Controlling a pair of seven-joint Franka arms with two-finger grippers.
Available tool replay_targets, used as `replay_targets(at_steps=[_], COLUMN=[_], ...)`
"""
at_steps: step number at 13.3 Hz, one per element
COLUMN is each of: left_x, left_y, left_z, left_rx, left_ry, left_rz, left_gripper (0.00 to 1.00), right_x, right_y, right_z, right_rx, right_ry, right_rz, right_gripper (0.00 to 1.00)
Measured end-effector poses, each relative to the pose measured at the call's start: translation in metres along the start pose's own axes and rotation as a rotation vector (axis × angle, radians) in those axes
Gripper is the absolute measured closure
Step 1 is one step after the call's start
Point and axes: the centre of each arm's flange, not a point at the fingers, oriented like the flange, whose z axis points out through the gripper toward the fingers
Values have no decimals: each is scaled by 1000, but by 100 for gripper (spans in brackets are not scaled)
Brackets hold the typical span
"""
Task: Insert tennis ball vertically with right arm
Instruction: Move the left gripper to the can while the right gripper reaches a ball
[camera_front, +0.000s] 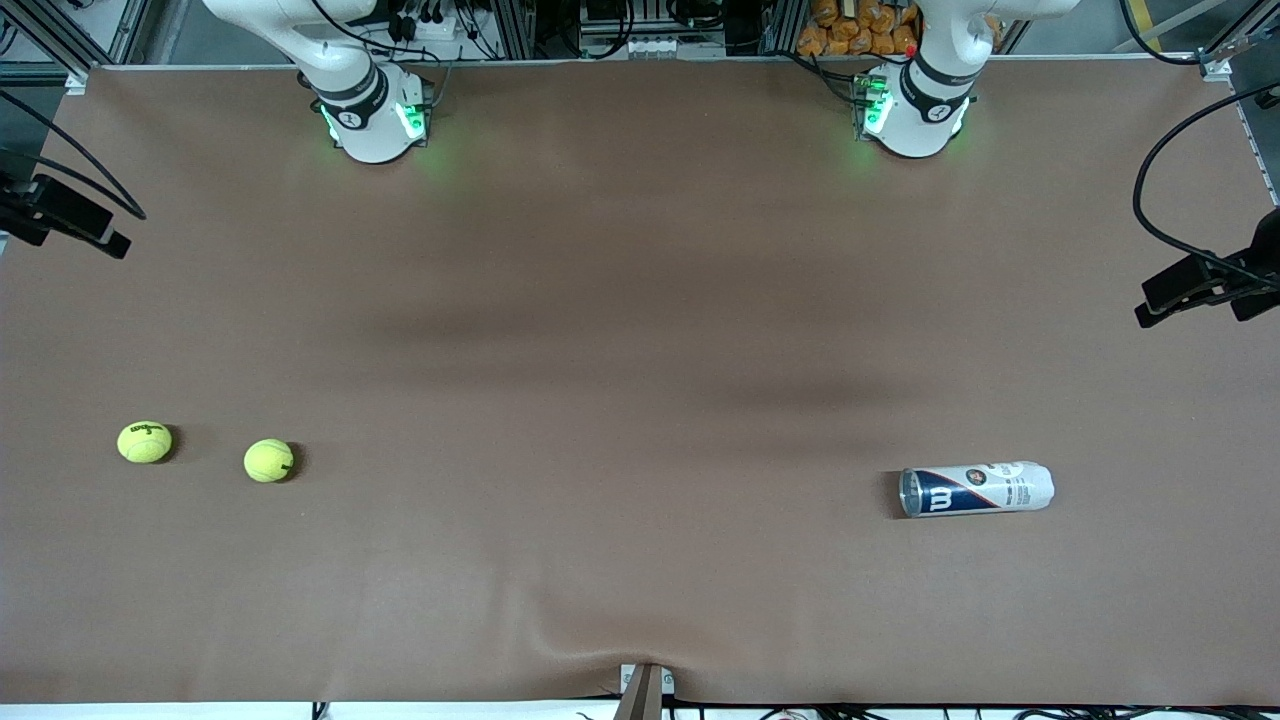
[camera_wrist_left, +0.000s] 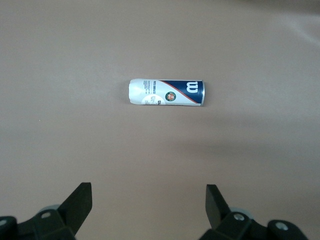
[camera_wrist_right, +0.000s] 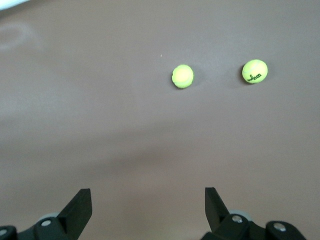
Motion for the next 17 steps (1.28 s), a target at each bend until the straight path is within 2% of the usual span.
replay_targets(at_steps=[3,13,17], left_x=[1,14,14], left_y=[-2,-1,9], left_z=[0,37,61], left_rx=[1,-2,-9], left_ry=[3,-57,-118], left_rz=[27,56,217], left_gripper=[0,0,0], right_x=[-5,-4,-4], right_y=[-6,-9,-8], right_z=[0,-1,-1], right_rx=[-4,-4,-6], right_ry=[-23,-6,-3], right_rz=[-13,-19,-17], right_gripper=[0,0,0])
